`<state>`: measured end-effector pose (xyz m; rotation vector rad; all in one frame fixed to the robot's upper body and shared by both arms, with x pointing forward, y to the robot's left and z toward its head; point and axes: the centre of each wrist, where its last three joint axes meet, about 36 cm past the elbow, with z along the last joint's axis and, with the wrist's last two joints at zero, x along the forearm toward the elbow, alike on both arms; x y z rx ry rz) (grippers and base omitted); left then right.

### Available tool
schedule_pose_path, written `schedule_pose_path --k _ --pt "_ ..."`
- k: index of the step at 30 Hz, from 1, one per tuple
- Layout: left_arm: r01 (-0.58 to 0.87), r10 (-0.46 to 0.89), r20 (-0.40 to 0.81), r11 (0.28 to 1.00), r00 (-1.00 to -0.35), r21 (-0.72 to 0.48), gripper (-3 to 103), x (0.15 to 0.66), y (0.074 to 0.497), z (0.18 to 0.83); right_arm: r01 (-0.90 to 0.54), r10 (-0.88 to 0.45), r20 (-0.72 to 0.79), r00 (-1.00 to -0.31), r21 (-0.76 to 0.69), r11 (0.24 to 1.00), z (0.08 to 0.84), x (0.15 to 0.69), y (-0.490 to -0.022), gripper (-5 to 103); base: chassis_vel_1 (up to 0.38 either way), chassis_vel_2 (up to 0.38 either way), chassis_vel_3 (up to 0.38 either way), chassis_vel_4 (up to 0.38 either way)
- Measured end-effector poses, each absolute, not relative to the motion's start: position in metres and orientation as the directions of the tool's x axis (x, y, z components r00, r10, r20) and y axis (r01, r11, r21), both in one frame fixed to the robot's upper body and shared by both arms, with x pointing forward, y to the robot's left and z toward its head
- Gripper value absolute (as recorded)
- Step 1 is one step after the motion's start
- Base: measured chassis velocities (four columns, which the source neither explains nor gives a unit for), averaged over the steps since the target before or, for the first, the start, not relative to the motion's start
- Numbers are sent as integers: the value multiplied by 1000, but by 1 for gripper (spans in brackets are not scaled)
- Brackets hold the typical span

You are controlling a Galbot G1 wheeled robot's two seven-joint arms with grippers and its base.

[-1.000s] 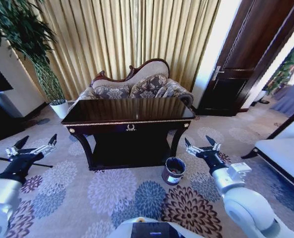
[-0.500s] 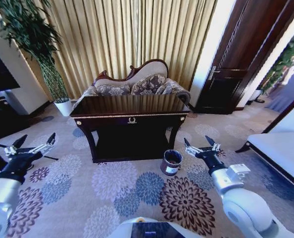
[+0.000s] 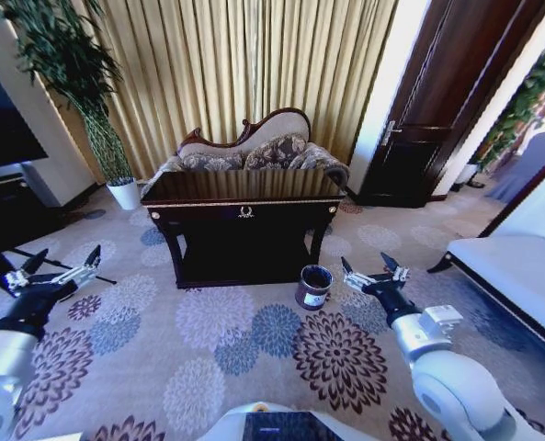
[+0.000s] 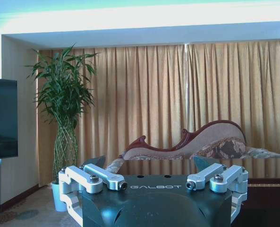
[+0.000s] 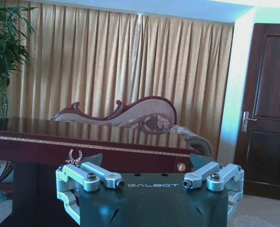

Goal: Move to the front of the table and place the trash on the table into the trash bin.

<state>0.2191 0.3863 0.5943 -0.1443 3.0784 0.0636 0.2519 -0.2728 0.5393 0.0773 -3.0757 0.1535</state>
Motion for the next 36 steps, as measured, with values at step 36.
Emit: schedule_pose_path --k 36 --pt "-97 -95 -74 995 -993 17 100 221 390 587 -84 -82 20 -996 -114 990 535 249 -269 100 103 -66 -108 71"
